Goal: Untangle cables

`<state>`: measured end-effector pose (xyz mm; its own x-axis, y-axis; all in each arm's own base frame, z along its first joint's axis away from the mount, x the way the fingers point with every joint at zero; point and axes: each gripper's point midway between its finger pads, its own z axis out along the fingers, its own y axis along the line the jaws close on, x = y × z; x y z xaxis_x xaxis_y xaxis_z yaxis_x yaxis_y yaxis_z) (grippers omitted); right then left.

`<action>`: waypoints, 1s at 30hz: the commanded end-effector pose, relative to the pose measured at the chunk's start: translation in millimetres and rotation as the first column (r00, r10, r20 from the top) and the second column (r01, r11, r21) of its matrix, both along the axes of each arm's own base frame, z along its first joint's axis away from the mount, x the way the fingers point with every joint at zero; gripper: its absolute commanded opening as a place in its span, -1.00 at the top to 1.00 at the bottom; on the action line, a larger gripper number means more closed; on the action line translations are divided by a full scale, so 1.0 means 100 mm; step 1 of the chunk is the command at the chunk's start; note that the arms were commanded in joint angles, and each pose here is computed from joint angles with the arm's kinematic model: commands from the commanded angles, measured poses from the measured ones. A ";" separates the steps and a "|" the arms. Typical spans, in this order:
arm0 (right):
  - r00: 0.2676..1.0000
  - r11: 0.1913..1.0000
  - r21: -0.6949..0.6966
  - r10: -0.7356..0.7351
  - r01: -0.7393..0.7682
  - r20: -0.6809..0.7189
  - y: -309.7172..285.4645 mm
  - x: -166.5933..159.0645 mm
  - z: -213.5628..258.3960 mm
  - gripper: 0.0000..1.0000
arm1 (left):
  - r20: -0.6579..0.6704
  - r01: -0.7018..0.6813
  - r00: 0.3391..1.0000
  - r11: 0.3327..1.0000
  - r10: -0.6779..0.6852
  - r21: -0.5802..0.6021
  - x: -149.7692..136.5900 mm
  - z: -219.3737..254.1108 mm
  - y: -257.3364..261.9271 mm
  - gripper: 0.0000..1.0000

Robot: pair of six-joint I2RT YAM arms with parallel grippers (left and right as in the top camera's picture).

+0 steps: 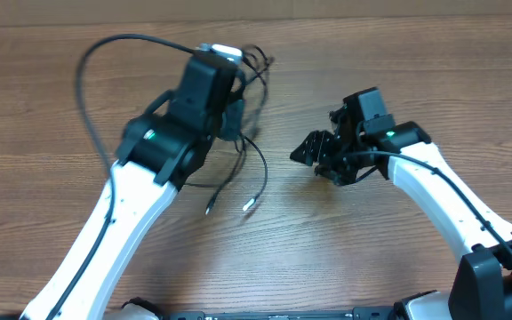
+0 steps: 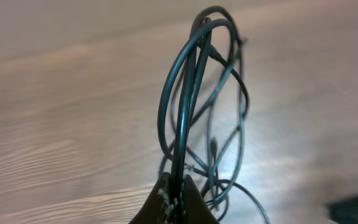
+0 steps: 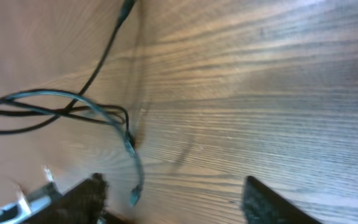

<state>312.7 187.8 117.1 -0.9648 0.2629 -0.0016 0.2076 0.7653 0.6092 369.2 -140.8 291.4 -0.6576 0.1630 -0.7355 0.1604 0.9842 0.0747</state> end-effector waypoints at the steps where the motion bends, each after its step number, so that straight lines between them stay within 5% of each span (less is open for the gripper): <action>1: 0.999 0.999 0.044 -0.013 0.011 0.037 -0.05 0.09 0.17 -1.00 | 0.160 -0.298 0.944 0.954 0.290 0.032 -0.04 0.42 0.58 0.92; 5: 0.998 0.998 -0.029 -0.049 0.050 0.048 -0.18 0.14 0.10 -1.00 | 0.077 -0.277 0.957 0.960 0.280 -0.044 -0.09 0.27 0.45 0.92; 11: 0.997 0.997 -0.052 -0.059 0.062 0.056 -0.22 0.16 0.08 -1.00 | -0.101 -0.015 0.995 0.989 0.000 -0.146 -0.15 -0.06 -0.12 0.92; 15: 0.997 0.997 -0.052 -0.058 0.061 0.056 -0.22 0.16 0.08 -1.00 | -0.080 0.249 0.957 0.931 -0.279 -0.265 -0.22 0.01 -0.59 0.92; 21: 0.997 0.997 -0.052 -0.059 0.062 0.056 -0.22 0.16 0.08 -1.00 | -0.077 0.188 0.971 0.923 -0.226 -0.335 -0.14 0.04 -0.61 0.91; 30: 0.997 0.997 -0.052 -0.059 0.062 0.056 -0.22 0.16 0.08 -1.00 | -0.303 0.165 0.917 0.939 -0.259 -0.303 -0.26 -0.54 -0.64 0.91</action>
